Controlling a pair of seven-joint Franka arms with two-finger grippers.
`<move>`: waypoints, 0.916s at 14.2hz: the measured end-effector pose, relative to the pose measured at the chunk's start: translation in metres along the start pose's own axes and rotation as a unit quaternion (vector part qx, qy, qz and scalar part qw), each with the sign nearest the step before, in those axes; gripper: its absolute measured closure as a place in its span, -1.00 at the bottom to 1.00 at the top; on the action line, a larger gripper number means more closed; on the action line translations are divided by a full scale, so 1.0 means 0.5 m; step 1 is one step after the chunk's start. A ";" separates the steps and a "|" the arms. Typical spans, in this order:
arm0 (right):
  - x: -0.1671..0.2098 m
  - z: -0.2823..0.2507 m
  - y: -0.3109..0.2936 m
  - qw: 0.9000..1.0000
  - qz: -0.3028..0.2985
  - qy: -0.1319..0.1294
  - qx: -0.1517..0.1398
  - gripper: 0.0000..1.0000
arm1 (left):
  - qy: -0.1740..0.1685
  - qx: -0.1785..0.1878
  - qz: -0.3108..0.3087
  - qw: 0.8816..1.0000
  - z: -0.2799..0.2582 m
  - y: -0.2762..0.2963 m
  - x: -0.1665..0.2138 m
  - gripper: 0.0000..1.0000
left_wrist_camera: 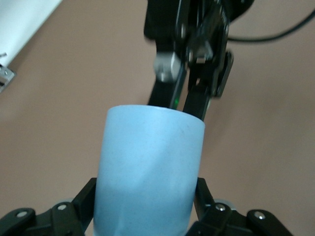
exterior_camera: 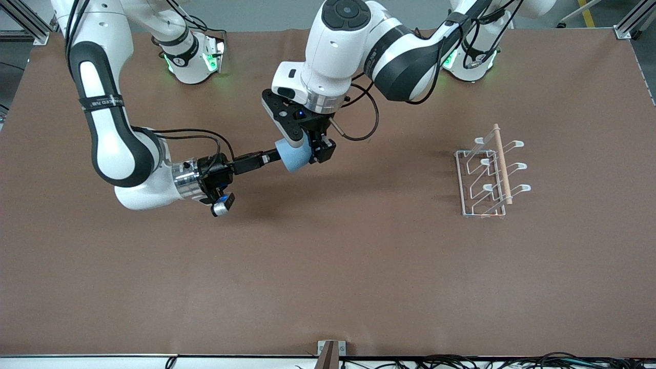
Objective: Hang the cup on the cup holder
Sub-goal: 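Grasp the cup with the left gripper while the right gripper releases, then carry the cup with the left gripper to the rack's hooks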
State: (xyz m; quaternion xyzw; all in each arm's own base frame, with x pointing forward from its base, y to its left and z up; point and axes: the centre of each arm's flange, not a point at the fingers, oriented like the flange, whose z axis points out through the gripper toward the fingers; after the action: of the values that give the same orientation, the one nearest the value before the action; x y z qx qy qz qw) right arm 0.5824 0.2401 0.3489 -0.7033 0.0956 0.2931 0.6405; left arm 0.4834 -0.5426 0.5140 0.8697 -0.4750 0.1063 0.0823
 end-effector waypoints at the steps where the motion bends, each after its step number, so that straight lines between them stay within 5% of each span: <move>1: -0.001 -0.013 0.004 1.000 -0.001 0.002 -0.020 -0.56 | -0.015 0.000 -0.001 1.000 -0.001 -0.003 -0.007 -0.63; 4: -0.014 -0.094 0.004 0.992 -0.015 0.032 -0.125 -1.00 | -0.067 0.005 -0.008 0.998 -0.018 -0.023 -0.037 -0.63; 7: -0.067 -0.211 -0.030 0.970 -0.034 0.085 -0.225 -1.00 | -0.133 0.038 -0.022 0.990 -0.028 -0.079 -0.081 -0.63; 13: -0.154 -0.417 -0.045 0.915 -0.030 0.174 -0.363 -1.00 | -0.286 0.101 0.035 0.952 -0.048 -0.258 -0.198 -0.63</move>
State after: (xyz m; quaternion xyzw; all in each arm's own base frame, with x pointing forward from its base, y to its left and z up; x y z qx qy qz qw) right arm 0.5917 0.0258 0.4108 -0.9297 0.0711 0.1616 0.3233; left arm 0.5374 -0.3876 0.5058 0.8503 -0.4954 -0.0965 -0.1493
